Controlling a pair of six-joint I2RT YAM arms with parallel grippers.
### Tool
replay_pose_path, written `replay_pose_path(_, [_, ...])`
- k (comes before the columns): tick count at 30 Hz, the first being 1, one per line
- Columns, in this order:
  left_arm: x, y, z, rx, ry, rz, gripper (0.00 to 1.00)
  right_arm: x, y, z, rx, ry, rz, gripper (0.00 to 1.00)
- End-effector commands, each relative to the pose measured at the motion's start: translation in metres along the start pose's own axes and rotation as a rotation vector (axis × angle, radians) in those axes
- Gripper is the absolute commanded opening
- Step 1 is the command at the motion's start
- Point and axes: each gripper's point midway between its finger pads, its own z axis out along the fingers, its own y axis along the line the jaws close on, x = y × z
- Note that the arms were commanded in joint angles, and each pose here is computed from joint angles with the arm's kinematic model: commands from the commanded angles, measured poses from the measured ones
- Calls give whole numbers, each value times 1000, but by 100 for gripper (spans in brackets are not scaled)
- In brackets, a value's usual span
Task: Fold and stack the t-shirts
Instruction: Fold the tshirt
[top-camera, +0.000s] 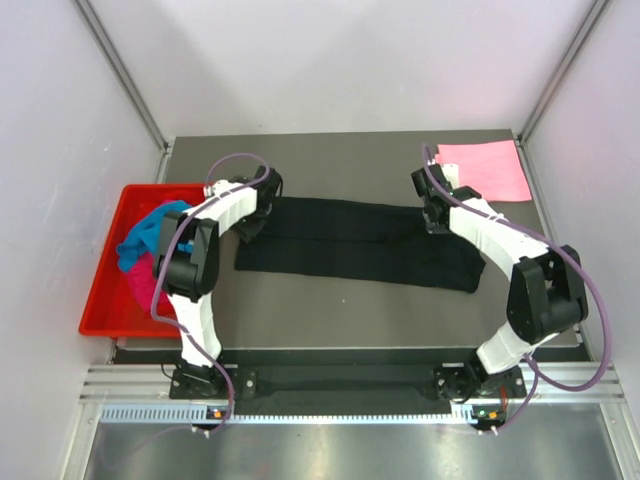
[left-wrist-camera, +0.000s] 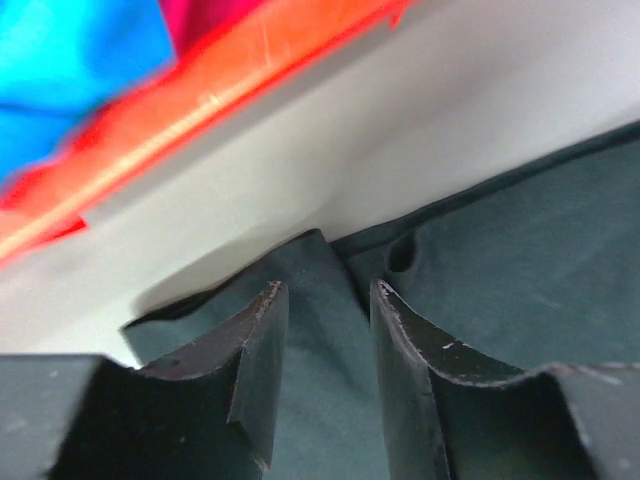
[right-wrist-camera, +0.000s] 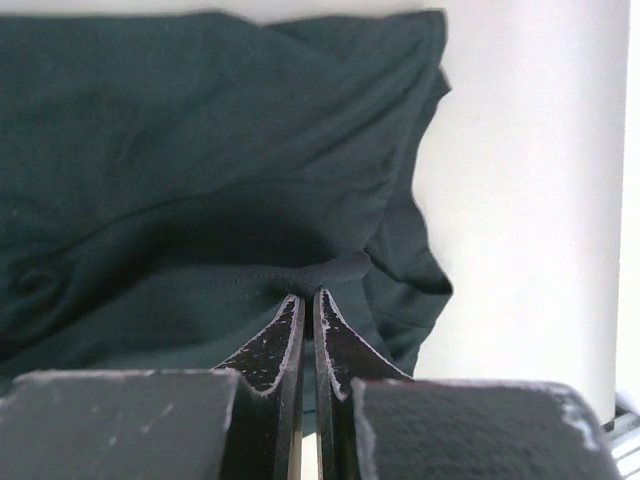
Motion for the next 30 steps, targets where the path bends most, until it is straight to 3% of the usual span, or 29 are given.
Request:
replay_pose_path(1, [-51,-10,-53,116,-128,-13,44,-5,6,2,-49,-20,37,0])
replay_pose_path(4, [-54,-20,-70,214,-158,42,45,-4,7,2,-51,-17,42,0])
replay_pose_path(9, [-25,-27,-76,335,-71,113,45,-5,4,0,-35,-15,54,0])
replay_pose_path(26, [7,-13,-54,309,-12,151,42,-8,-25,-20,53,-31,106,0])
replay_pose_path(30, [23,-20,-50,384,16,174,43,-10,-19,-16,31,-43,97,0])
